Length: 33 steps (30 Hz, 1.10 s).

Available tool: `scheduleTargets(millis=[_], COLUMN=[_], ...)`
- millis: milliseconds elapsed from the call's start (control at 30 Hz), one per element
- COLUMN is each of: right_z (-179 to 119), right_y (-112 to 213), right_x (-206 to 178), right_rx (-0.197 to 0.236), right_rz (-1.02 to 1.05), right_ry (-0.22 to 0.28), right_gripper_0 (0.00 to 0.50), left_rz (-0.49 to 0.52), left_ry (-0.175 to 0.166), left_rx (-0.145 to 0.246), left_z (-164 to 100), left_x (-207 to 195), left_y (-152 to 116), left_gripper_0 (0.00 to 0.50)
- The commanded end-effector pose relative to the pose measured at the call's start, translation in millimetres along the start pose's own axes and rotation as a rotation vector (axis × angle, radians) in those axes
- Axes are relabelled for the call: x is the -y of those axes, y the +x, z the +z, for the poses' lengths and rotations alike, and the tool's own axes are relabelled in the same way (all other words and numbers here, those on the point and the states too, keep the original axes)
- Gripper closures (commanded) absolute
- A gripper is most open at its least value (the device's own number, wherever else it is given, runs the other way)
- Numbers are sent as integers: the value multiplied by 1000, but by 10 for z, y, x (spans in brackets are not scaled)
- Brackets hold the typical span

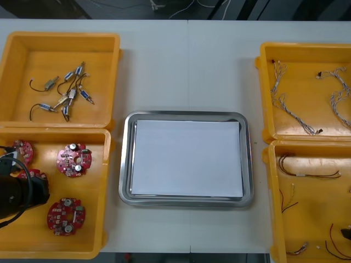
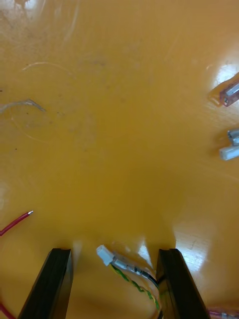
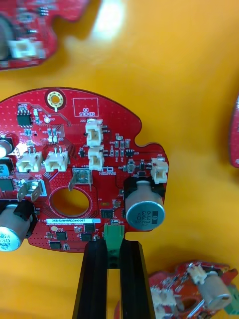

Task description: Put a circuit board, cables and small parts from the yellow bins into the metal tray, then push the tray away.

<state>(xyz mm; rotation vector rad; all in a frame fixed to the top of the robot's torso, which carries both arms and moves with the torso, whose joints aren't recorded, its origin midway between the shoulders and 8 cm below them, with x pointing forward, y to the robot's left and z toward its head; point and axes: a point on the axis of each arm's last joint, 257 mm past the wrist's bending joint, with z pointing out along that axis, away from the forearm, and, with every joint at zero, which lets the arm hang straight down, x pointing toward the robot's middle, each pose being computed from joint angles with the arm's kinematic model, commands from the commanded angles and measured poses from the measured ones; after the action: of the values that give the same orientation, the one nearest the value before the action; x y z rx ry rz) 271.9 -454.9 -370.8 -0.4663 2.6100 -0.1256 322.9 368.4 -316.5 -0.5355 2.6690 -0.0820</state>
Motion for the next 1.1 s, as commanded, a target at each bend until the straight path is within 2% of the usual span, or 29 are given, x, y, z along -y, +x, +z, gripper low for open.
scheduleTargets(millis=[33, 67, 100, 133, 167, 300, 433, 567, 800, 1000, 1100], right_z=[56, 56, 56, 56, 56, 56, 31, -20, -184, -356, -403], right_y=[-18, -21, -21, -23, -25, -30, -65, -111, -176, -247, -304], right_x=[-124, -129, -129, -135, -138, -149, -141, -78, 108, 281, 317], right_rx=[14, 15, 15, 16, 17, 19, 31, 43, 31, 18, 22], right_rz=[-2, 0, 1, 6, 7, 14, 29, 43, 46, 22, 15], right_ry=[-22, -25, -25, -27, -28, -32, -39, -38, -22, 6, 8], right_gripper_0=[265, 332, 378, 468, 500, 500, 500, 500, 500, 500, 500], left_rz=[-11, -9, -7, 1, 9, 36, 73, 121, 204, 288, 321], left_ry=[-21, -19, -20, -21, -25, -32, -16, -15, -16, 61, 80], left_rx=[42, 44, 48, 49, 54, 52, 43, 35, 14, 34, 34], left_z=[-228, -252, -273, -296, -337, -479, -671, -840, -1132, -1381, -1443], left_x=[-60, -49, -49, -45, -44, 8, 129, 240, 399, 735, 861], left_y=[-247, -262, -279, -292, -327, -381, -427, -459, -487, -608, -627], left_gripper_0=[500, 500, 500, 500, 500, 500, 500, 500, 500, 500, 500])
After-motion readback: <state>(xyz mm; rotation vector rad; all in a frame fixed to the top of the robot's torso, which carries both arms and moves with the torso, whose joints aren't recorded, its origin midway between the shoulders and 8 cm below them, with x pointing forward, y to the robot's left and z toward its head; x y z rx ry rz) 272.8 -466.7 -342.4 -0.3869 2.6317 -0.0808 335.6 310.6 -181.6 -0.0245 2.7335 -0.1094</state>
